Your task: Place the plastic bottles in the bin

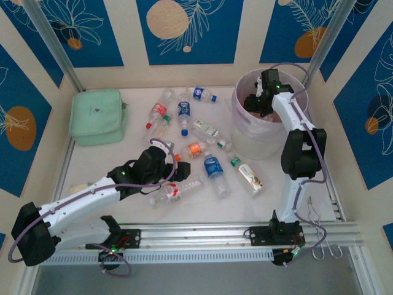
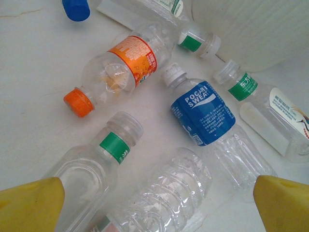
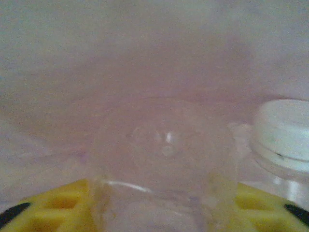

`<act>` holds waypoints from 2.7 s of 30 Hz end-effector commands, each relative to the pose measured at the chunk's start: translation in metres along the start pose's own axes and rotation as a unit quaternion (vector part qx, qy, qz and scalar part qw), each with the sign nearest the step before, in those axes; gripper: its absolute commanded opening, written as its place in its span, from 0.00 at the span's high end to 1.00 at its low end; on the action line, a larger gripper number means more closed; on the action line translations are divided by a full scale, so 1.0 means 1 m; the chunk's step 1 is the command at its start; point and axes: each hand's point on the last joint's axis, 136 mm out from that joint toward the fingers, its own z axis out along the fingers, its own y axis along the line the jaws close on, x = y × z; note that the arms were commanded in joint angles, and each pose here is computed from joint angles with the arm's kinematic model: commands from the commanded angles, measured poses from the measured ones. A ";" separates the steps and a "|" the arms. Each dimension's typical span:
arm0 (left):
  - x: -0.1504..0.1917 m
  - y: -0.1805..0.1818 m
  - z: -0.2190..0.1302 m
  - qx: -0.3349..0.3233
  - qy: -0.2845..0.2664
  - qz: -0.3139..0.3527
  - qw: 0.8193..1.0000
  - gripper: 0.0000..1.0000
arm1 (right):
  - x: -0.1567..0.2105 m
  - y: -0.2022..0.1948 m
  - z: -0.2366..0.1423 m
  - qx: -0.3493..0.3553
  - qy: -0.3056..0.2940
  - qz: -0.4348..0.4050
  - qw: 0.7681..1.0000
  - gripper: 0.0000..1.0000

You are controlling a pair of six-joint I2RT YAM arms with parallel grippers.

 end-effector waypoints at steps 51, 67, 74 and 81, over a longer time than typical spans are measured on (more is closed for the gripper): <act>-0.190 0.220 0.178 -0.178 0.109 -0.002 0.978 0.14 | 0.062 0.071 -0.304 -0.321 -0.211 0.034 0.923 0.00; -0.161 0.234 0.209 -0.174 0.125 -0.040 0.976 0.32 | 0.074 0.065 -0.294 -0.301 -0.198 0.036 0.932 0.00; -0.182 0.223 0.185 -0.174 0.100 -0.022 0.979 0.43 | 0.075 0.065 -0.305 -0.300 -0.209 0.037 0.930 0.00; -0.216 0.194 0.125 -0.167 0.028 -0.003 0.986 0.44 | 0.082 0.074 -0.317 -0.316 -0.215 0.012 0.924 0.00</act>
